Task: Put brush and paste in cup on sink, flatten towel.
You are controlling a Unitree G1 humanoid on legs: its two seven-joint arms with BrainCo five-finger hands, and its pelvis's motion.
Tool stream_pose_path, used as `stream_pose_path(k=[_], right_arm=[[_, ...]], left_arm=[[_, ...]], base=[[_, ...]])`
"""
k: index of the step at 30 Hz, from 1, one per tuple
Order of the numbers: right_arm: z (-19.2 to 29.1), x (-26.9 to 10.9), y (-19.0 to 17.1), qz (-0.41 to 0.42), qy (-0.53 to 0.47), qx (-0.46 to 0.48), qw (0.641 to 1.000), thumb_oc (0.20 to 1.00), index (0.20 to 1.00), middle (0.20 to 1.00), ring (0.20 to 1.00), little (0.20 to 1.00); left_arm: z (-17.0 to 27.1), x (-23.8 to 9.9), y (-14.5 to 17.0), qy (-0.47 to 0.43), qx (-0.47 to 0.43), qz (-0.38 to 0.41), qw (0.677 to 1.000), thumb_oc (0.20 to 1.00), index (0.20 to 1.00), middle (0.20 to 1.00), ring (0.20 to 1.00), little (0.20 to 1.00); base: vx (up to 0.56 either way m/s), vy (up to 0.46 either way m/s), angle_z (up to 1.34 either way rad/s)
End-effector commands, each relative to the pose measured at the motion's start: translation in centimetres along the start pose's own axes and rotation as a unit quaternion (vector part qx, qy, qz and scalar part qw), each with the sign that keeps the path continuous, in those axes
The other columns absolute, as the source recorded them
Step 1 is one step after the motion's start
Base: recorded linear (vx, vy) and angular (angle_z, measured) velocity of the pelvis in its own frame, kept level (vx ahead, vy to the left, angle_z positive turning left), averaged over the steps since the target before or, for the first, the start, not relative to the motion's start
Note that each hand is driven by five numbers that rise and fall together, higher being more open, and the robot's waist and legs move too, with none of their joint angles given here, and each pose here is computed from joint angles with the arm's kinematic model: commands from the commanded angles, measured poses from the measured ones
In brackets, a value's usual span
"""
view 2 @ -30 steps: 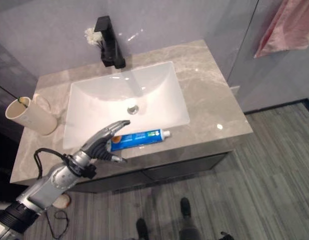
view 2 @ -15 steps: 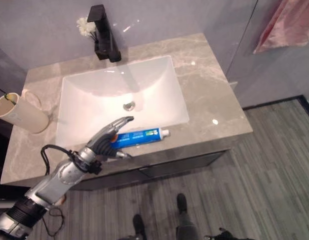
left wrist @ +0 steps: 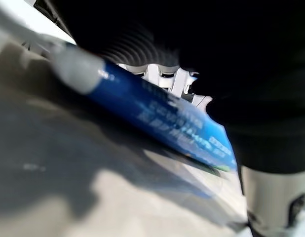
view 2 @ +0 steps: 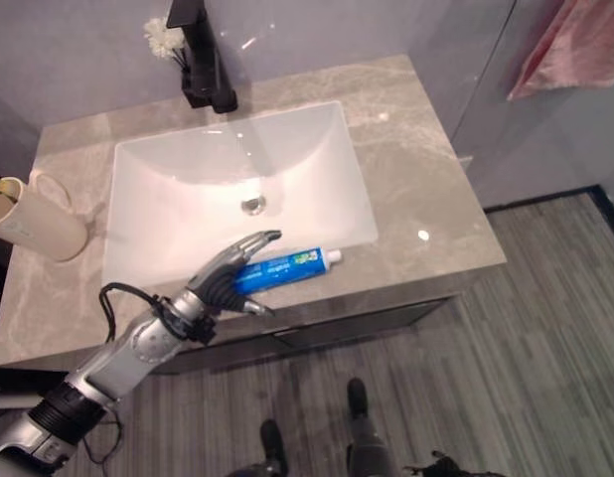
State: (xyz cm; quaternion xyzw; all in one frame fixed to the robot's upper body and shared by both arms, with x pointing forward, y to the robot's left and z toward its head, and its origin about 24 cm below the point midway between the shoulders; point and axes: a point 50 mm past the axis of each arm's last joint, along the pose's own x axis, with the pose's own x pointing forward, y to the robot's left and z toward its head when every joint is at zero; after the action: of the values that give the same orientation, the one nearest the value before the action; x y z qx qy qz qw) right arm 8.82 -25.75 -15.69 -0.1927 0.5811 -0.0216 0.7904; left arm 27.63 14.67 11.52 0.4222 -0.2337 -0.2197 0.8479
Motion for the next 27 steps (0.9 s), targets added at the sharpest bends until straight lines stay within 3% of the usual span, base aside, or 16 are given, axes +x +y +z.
stream_pose_path(k=[1,7,9,20,27], right_arm=[[0.7,0.0,0.7,0.001,-0.018,0.000,1.000,1.000,1.000,1.000,1.000,1.000],[0.8,0.0,0.7,-0.003,-0.019,0.000,1.000,1.000,1.000,1.000,1.000,1.000],[0.8,0.0,0.7,-0.004,-0.019,0.001,1.000,1.000,1.000,1.000,1.000,1.000],[0.7,0.0,0.7,-0.005,-0.019,0.004,1.000,1.000,1.000,1.000,1.000,1.000],[0.7,0.0,0.6,-0.005,-0.020,0.004,1.000,1.000,1.000,1.000,1.000,1.000]], left_arm=[[0.1,1.1,0.7,-0.012,0.007,0.022,1.000,1.000,1.000,1.000,1.000,1.000],[-0.3,1.4,0.2,-0.001,0.000,0.022,1.000,1.000,1.000,1.000,1.000,1.000],[-0.3,1.5,0.2,-0.002,0.004,0.020,1.000,0.909,0.909,0.909,0.909,0.909],[-0.9,0.9,0.1,0.011,0.035,0.003,0.999,0.774,0.774,0.774,0.774,0.774],[-1.3,0.5,0.3,0.016,0.056,-0.005,0.998,0.730,0.730,0.730,0.730,0.730]], base=[[0.00,0.000,0.00],[0.00,0.000,0.00],[0.00,0.000,0.00],[0.00,0.000,0.00],[0.00,0.000,0.00]])
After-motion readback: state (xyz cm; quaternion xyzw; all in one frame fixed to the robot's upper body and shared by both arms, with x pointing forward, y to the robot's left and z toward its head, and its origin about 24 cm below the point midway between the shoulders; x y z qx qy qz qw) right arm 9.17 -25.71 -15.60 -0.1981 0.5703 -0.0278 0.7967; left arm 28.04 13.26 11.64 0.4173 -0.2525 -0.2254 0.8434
